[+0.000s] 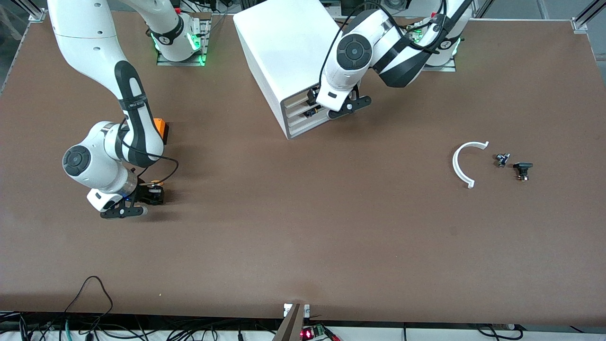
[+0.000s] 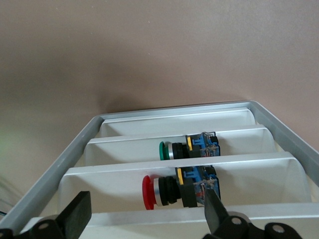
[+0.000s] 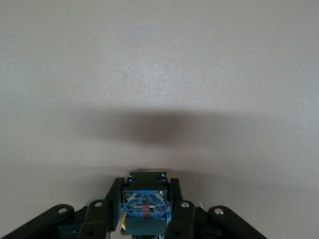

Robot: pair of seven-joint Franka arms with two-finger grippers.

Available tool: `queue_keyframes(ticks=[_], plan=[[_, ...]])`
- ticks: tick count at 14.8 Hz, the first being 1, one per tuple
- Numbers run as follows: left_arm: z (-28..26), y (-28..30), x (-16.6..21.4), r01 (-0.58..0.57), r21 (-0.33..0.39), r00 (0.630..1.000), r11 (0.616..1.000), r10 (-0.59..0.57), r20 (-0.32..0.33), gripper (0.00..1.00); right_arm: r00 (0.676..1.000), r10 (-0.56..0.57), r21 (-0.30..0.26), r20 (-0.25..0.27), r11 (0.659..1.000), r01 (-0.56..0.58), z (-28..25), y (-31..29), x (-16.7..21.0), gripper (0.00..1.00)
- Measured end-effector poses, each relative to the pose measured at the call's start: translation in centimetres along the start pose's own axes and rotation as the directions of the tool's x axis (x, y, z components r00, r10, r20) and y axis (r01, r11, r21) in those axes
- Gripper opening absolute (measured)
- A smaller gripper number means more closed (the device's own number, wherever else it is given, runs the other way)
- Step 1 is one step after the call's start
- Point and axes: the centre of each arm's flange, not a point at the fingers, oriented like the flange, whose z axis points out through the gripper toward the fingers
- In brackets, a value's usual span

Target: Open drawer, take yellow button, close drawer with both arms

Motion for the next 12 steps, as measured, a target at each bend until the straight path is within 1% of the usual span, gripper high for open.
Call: queue_keyframes(ticks=[2,4,6,8,10,12], plan=[[-1.6,-0.4,1.1,0.016,-0.001,1.000,1.000,-0.016,0.005,1.00,1.000,-0.003,0.000,-0.009,1.000,0.003,-0.4,-0.2,0.3,0.62],[-4.4,-1.1,2.6,0.016,-0.006,1.000,1.000,-0.016,0.010,1.00,1.000,-0.012,0.005,-0.026,1.000,0.013,-1.4,-0.7,1.0,0.82],[-7.9,-2.5,4.8,-0.019,-0.015,1.000,1.000,0.019,0.016,1.00,0.999,-0.020,0.026,-0.029,0.999,0.021,-3.5,-1.4,1.5,0.99],[-11.7,-4.6,7.3,-0.082,-0.024,0.996,0.996,0.083,0.025,1.00,0.999,-0.024,0.055,-0.038,0.998,0.026,-6.7,-1.8,1.9,1.00],[-14.9,-7.5,10.2,-0.176,-0.028,0.984,0.984,0.176,0.026,1.00,0.999,-0.032,0.077,-0.044,0.996,0.035,-9.9,-2.0,1.8,1.00],[-16.7,-10.5,13.3,-0.285,0.029,0.958,0.958,0.286,-0.015,1.00,0.998,-0.054,0.074,-0.040,0.996,0.057,-12.4,-1.9,1.6,1.00]])
